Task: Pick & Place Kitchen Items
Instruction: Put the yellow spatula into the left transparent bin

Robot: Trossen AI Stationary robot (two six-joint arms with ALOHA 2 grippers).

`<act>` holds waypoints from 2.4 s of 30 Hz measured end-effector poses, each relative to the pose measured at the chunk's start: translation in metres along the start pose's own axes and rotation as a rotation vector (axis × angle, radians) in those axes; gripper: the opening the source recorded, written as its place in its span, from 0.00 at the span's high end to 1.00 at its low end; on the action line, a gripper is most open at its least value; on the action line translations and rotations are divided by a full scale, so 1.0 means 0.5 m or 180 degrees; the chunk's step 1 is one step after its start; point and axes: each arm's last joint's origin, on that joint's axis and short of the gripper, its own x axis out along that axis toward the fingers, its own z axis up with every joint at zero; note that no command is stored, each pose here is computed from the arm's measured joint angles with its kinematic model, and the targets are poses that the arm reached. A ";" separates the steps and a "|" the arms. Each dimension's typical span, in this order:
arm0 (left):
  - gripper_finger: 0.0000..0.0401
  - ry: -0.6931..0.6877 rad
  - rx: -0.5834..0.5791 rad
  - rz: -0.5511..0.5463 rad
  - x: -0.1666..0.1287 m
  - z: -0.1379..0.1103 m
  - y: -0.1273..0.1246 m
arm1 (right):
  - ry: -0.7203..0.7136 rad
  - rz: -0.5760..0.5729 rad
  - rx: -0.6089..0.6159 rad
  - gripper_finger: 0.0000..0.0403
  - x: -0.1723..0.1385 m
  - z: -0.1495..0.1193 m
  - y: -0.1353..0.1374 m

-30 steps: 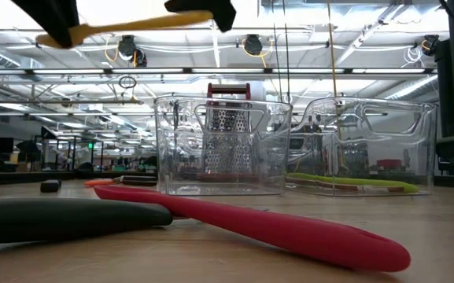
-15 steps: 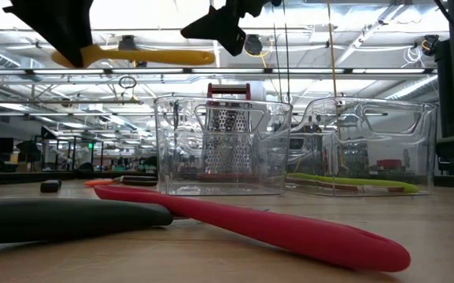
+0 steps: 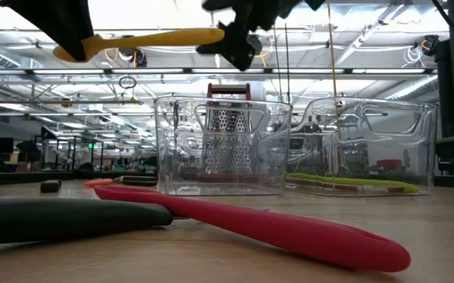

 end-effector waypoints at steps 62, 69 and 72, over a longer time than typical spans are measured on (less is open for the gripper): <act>0.88 -0.0176 -0.0043 -0.0235 0.024 0.035 0.017 | -0.0206 -0.0536 -0.0119 0.61 0.085 -0.040 0.026; 0.88 -0.0252 -0.0080 -0.0192 0.024 0.039 0.017 | -0.0193 -0.0442 -0.0019 0.88 0.083 -0.039 0.022; 0.88 -0.0262 -0.0102 -0.0167 0.023 0.039 0.017 | -0.0194 -0.0497 -0.0002 0.96 0.082 -0.038 0.017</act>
